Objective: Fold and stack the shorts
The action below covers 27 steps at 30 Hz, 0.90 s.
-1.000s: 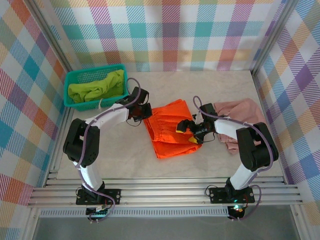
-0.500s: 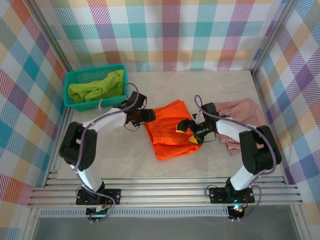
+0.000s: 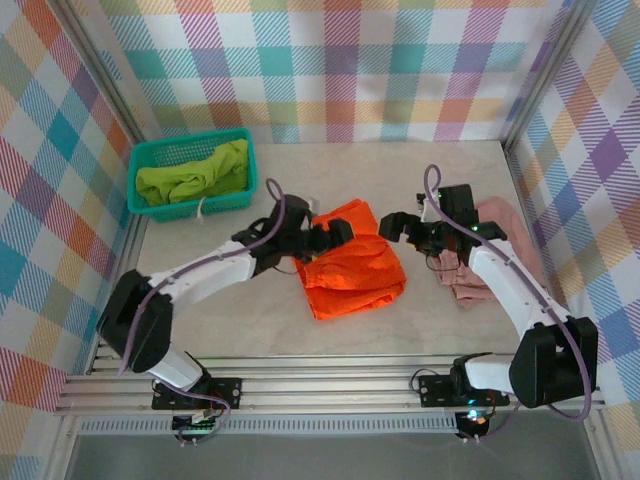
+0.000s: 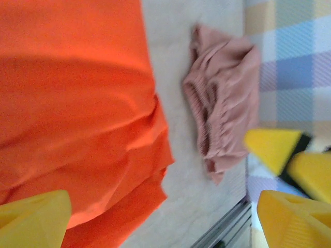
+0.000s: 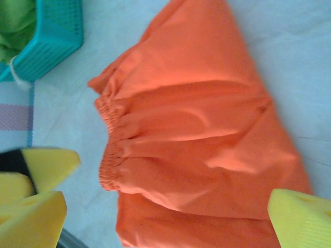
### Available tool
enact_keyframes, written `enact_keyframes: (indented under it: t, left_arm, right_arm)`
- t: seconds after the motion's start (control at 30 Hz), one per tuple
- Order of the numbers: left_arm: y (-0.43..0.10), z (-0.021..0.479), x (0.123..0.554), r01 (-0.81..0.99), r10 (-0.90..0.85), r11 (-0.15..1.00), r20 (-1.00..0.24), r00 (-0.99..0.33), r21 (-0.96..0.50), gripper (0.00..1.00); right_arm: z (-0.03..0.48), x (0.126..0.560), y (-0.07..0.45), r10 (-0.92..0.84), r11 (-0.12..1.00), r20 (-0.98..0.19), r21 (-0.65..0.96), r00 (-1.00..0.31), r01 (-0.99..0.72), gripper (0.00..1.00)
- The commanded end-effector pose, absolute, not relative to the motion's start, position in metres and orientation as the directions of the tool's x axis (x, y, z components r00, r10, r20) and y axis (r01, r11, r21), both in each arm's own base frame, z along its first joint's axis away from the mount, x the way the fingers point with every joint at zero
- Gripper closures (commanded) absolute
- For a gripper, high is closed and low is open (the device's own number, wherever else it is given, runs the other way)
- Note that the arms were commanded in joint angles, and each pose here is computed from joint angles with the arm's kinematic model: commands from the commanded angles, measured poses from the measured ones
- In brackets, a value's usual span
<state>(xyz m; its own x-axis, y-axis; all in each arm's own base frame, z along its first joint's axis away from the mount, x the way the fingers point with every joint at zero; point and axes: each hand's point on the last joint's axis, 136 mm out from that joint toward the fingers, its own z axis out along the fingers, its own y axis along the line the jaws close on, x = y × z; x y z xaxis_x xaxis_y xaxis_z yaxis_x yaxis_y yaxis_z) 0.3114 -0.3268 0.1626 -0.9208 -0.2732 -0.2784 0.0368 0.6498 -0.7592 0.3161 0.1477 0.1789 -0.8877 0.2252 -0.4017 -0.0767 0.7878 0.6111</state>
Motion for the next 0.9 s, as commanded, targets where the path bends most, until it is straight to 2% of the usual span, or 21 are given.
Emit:
enact_keyframes:
  t: [0.0, 0.17, 0.33, 0.57, 0.87]
  left_arm:
    - [-0.339, 0.129, 0.305, -0.025, -0.296, 0.626, -0.209, -0.932, -0.779, 0.07]
    - [-0.318, 0.064, 0.286, -0.097, -0.296, 0.725, -0.182, -0.938, -0.682, 0.07]
    - [-0.29, 0.03, 0.263, -0.107, -0.256, 0.798, -0.174, -0.951, -0.593, 0.07]
    - [-0.267, 0.012, 0.248, -0.049, -0.153, 0.871, -0.176, -0.973, -0.488, 0.07]
    - [-0.249, 0.003, 0.245, -0.057, -0.143, 0.866, -0.138, -0.98, -0.497, 0.07]
  right_arm:
    - [0.168, 0.314, 0.134, 0.228, 0.802, -0.375, 0.595, -0.898, -0.045, 0.01]
    - [0.157, 0.318, 0.132, 0.204, 0.807, -0.328, 0.589, -0.922, -0.031, 0.01]
    - [0.149, 0.326, 0.143, 0.143, 0.786, -0.32, 0.612, -0.937, -0.089, 0.0]
    - [0.123, 0.345, 0.162, 0.034, 0.743, -0.266, 0.652, -0.963, -0.154, 0.02]
    - [0.087, 0.355, 0.18, -0.056, 0.736, -0.224, 0.649, -0.973, -0.192, 0.07]
